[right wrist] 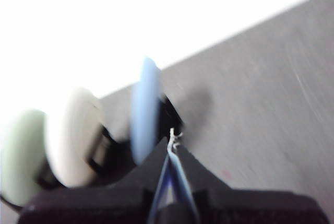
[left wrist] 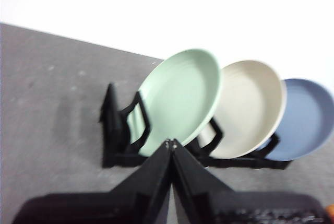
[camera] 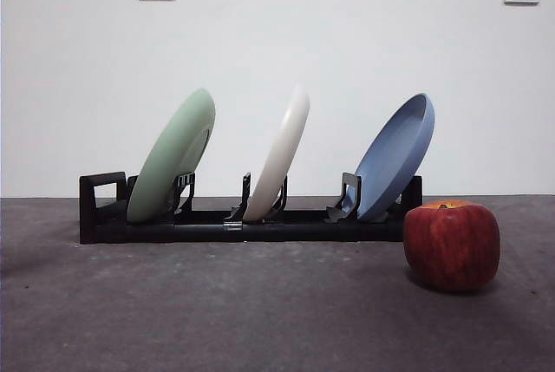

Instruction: Take the green plate from the plate rack,put the plate on the table,take the apple from the table,put the apple in the plate

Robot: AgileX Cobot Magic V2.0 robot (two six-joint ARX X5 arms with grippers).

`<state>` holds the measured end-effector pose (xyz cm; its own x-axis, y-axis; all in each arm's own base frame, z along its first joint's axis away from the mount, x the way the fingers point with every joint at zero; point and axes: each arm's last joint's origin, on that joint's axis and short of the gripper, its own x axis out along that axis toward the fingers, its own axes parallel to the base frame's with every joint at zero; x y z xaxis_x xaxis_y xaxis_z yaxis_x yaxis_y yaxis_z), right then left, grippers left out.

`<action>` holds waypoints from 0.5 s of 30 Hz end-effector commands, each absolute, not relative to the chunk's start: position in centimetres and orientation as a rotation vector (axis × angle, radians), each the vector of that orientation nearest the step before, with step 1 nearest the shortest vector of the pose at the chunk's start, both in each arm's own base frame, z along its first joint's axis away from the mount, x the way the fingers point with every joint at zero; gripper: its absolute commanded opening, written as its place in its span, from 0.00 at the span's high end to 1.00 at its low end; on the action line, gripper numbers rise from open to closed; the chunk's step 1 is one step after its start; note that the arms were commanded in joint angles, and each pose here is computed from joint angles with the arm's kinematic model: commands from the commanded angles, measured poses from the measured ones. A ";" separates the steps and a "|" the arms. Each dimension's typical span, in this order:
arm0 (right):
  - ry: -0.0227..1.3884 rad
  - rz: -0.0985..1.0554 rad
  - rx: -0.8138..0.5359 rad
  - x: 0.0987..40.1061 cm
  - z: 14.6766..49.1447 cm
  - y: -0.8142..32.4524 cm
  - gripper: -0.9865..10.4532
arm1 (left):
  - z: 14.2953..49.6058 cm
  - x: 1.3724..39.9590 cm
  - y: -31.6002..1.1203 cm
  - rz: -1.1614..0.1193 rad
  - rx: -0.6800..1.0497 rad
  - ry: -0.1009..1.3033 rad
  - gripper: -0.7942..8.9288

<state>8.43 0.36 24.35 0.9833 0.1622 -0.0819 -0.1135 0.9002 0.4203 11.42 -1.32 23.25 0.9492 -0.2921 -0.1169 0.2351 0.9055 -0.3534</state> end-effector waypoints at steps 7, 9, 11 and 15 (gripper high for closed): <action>0.151 0.416 0.392 10.4 35.4 1.1 0.92 | 31.4 14.2 -2.0 -0.466 -0.357 0.266 0.92; 0.205 0.504 0.402 11.3 37.3 1.3 0.92 | 33.2 15.0 -2.2 -0.527 -0.366 0.295 0.92; 0.255 0.606 0.400 12.3 39.1 1.5 0.92 | 35.0 15.9 -2.4 -0.592 -0.374 0.320 0.92; 0.385 0.793 0.386 14.7 41.6 2.1 0.92 | 38.6 17.6 -2.9 -0.713 -0.348 0.337 0.92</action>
